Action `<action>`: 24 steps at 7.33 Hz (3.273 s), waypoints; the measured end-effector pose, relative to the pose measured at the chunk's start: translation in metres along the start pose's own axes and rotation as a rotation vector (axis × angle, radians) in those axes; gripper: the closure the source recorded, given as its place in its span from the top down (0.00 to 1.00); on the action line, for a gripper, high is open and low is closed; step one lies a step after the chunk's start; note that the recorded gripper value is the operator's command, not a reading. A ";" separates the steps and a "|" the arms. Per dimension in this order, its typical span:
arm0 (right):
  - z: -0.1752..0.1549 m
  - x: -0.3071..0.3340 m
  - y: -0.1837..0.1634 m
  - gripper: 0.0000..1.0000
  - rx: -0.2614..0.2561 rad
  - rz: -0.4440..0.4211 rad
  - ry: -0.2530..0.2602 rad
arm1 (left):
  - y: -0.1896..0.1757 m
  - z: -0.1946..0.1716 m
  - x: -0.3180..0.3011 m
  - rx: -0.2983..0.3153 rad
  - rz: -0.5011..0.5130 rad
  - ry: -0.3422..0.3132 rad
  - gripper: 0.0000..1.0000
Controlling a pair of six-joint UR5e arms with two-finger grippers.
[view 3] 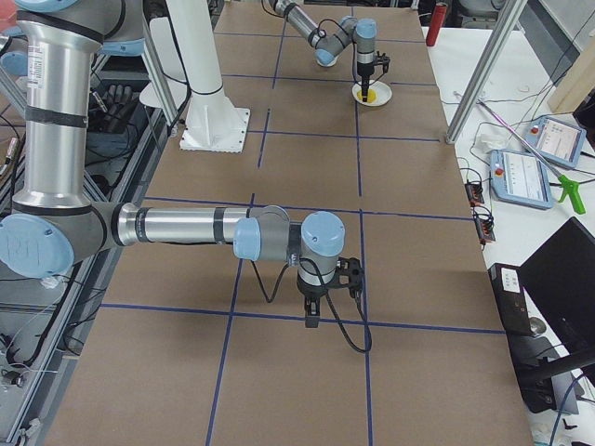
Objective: Move lemon from plate to bowl
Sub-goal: 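Close the left gripper around the lemon and lift it, then carry the lemon with the left gripper over the small white bowl, then lower the lemon into the bowl and open the left gripper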
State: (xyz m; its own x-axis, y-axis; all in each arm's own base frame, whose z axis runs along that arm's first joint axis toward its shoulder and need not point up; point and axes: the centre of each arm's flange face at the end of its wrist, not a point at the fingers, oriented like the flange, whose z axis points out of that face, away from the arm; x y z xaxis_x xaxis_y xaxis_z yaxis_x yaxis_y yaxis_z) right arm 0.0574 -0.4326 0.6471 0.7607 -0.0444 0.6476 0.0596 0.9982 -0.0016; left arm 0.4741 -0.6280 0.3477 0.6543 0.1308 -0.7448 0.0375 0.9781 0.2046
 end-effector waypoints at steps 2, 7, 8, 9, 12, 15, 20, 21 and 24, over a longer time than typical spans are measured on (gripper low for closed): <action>0.000 0.000 0.000 1.00 0.000 0.000 0.000 | -0.007 -0.009 -0.003 0.002 -0.005 0.010 0.09; 0.000 0.000 0.000 1.00 0.000 0.000 0.000 | -0.053 -0.120 -0.077 -0.026 -0.213 -0.057 0.13; 0.000 0.000 0.000 1.00 0.000 0.000 0.000 | -0.045 -0.145 -0.101 -0.039 -0.272 -0.099 0.12; 0.000 0.000 0.000 1.00 0.000 0.000 0.000 | -0.026 -0.166 -0.126 -0.044 -0.313 -0.126 0.11; 0.000 0.000 0.000 1.00 0.000 0.000 0.000 | 0.077 -0.196 -0.204 -0.055 -0.356 -0.157 0.08; 0.000 0.000 0.000 1.00 0.000 0.000 0.000 | 0.159 -0.174 -0.263 -0.003 -0.389 -0.128 0.08; 0.000 0.000 0.000 1.00 0.000 0.000 0.000 | 0.203 -0.084 -0.277 -0.040 -0.411 -0.113 0.14; 0.000 0.000 0.000 1.00 0.000 0.000 0.000 | 0.204 -0.076 -0.282 -0.046 -0.411 -0.116 0.56; 0.000 0.000 0.000 1.00 0.000 0.000 0.000 | 0.205 -0.071 -0.280 -0.055 -0.402 -0.110 0.99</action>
State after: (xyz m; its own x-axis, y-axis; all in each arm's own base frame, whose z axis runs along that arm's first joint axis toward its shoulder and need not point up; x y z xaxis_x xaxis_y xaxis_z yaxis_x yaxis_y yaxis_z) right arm 0.0574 -0.4326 0.6471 0.7607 -0.0445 0.6476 0.0596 0.9982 -0.0015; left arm 0.2445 -0.4530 0.5531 0.6728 -0.2783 -0.6855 0.2678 0.9553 -0.1250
